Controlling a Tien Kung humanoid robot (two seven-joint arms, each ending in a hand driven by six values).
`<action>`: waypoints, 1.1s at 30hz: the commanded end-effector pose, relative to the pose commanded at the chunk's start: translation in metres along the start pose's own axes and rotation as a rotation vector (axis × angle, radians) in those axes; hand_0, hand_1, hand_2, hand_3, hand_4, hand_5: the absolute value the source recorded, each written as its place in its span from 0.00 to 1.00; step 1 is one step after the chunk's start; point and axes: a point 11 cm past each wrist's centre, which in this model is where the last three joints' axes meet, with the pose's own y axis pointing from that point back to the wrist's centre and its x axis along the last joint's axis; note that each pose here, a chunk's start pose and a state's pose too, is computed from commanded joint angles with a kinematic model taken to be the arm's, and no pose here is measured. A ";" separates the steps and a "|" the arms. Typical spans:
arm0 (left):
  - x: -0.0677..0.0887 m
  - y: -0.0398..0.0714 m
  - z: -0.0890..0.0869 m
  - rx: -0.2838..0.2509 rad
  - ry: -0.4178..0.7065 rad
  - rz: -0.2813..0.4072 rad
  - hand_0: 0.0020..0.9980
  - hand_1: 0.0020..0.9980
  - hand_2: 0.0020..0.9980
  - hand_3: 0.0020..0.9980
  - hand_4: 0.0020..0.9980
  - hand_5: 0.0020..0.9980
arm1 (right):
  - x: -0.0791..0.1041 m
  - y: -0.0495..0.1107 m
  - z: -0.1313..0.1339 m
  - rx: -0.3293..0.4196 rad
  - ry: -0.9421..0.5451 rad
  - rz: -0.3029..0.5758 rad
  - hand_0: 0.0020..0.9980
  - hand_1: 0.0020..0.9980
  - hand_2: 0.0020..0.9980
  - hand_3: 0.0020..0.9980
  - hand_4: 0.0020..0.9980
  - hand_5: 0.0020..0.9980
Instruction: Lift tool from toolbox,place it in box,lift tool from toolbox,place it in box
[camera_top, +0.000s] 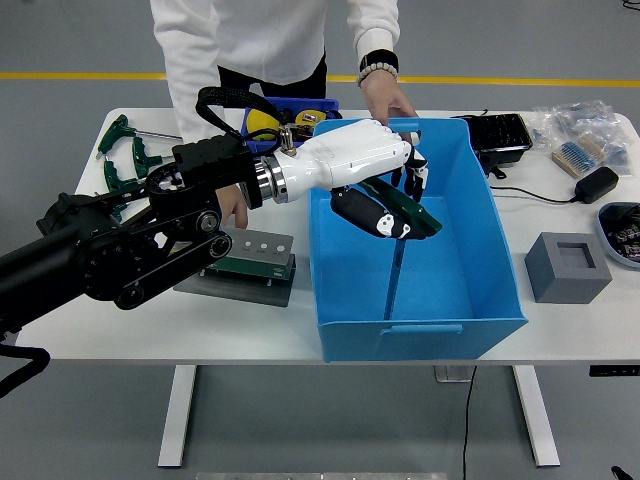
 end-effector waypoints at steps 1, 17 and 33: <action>-0.001 0.000 0.000 -0.001 0.001 0.000 0.72 0.78 0.92 0.85 1.00 0.66 | 0.000 0.000 0.000 0.000 0.000 0.000 0.68 0.65 0.71 0.56 0.79 0.72; 0.011 0.012 -0.019 0.065 -0.053 0.014 0.79 0.83 0.99 0.89 1.00 0.64 | 0.001 0.000 -0.002 0.005 -0.008 0.002 0.69 0.65 0.71 0.56 0.79 0.72; -0.019 0.116 -0.128 0.505 -0.135 -0.303 0.78 0.70 0.69 0.66 0.96 0.86 | 0.003 -0.001 0.007 -0.009 -0.007 0.006 0.68 0.65 0.71 0.56 0.79 0.72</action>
